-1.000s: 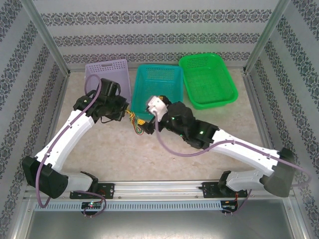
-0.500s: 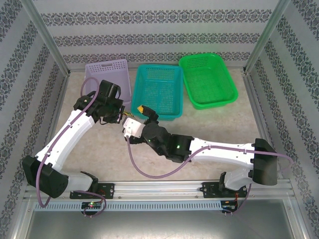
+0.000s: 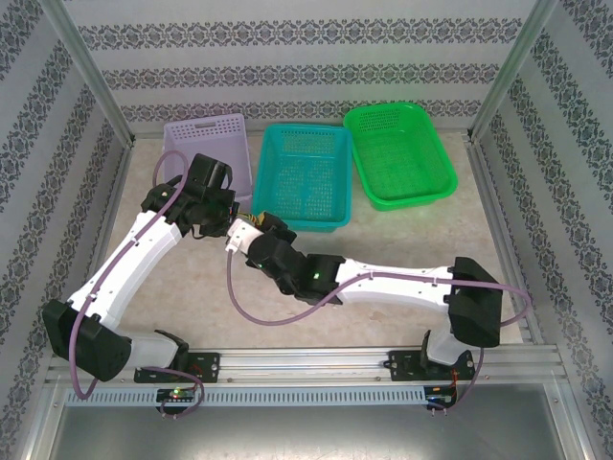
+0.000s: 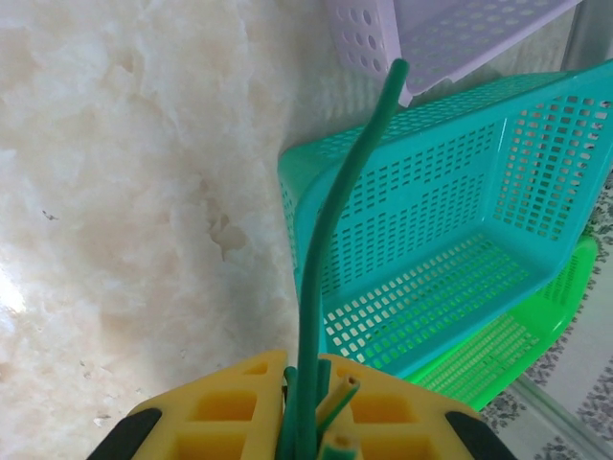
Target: Untangle the cables
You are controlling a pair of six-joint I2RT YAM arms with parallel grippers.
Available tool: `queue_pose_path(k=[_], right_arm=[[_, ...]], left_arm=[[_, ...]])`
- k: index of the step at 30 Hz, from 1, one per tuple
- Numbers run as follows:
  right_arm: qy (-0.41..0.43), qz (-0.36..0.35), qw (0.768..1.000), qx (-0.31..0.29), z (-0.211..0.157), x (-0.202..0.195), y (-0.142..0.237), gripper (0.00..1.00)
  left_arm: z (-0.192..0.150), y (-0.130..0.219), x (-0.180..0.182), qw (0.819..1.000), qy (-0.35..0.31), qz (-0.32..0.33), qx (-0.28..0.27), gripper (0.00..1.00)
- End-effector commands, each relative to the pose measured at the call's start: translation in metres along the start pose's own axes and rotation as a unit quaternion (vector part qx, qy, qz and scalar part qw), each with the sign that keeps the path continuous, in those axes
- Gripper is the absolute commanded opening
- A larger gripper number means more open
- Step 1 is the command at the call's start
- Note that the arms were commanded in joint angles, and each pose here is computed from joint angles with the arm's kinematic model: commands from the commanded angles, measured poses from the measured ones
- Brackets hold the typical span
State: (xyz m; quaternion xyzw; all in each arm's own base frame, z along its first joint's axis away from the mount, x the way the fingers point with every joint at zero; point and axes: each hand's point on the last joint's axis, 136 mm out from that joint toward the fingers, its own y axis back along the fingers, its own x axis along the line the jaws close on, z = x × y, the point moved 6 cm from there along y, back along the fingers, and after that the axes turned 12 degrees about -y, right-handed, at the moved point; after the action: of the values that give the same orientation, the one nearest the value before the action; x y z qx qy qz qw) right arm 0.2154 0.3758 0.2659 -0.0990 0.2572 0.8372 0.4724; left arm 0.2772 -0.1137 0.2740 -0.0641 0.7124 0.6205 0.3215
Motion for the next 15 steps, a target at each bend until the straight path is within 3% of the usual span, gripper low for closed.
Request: queue_pose_path(k=[1, 5, 7, 9, 11, 12, 13, 15], right_arm=[[-0.035, -0.021, 0.999, -0.011, 0.019, -0.019, -0.001, 0.00], [-0.101, 0.081, 0.991, 0.022, 0.014, -0.028, 0.010, 0.00], [-0.179, 0.180, 0.966, 0.050, 0.011, -0.036, 0.018, 0.00], [-0.281, 0.325, 0.899, 0.088, 0.009, -0.038, 0.023, 0.00], [-0.388, 0.430, 0.804, 0.135, 0.008, -0.045, 0.022, 0.00], [-0.434, 0.480, 0.746, 0.159, 0.008, -0.048, 0.020, 0.00], [-0.467, 0.515, 0.696, 0.177, 0.007, -0.050, 0.018, 0.00], [-0.501, 0.554, 0.631, 0.210, 0.006, -0.051, 0.015, 0.00]], left_arm=[[-0.004, 0.015, 0.003, 1.000, 0.005, -0.009, 0.003, 0.00], [0.008, 0.025, 0.001, 0.999, -0.015, -0.028, -0.035, 0.00], [0.016, 0.025, -0.014, 0.994, -0.047, -0.081, -0.055, 0.00], [0.024, 0.022, -0.028, 0.987, -0.070, -0.133, -0.064, 0.00], [0.030, 0.020, -0.050, 0.971, -0.104, -0.206, -0.069, 0.00], [0.032, 0.020, -0.056, 0.965, -0.119, -0.223, -0.069, 0.00], [0.034, 0.024, -0.066, 0.954, -0.144, -0.254, -0.073, 0.00], [0.036, 0.028, -0.080, 0.934, -0.189, -0.293, -0.075, 0.00]])
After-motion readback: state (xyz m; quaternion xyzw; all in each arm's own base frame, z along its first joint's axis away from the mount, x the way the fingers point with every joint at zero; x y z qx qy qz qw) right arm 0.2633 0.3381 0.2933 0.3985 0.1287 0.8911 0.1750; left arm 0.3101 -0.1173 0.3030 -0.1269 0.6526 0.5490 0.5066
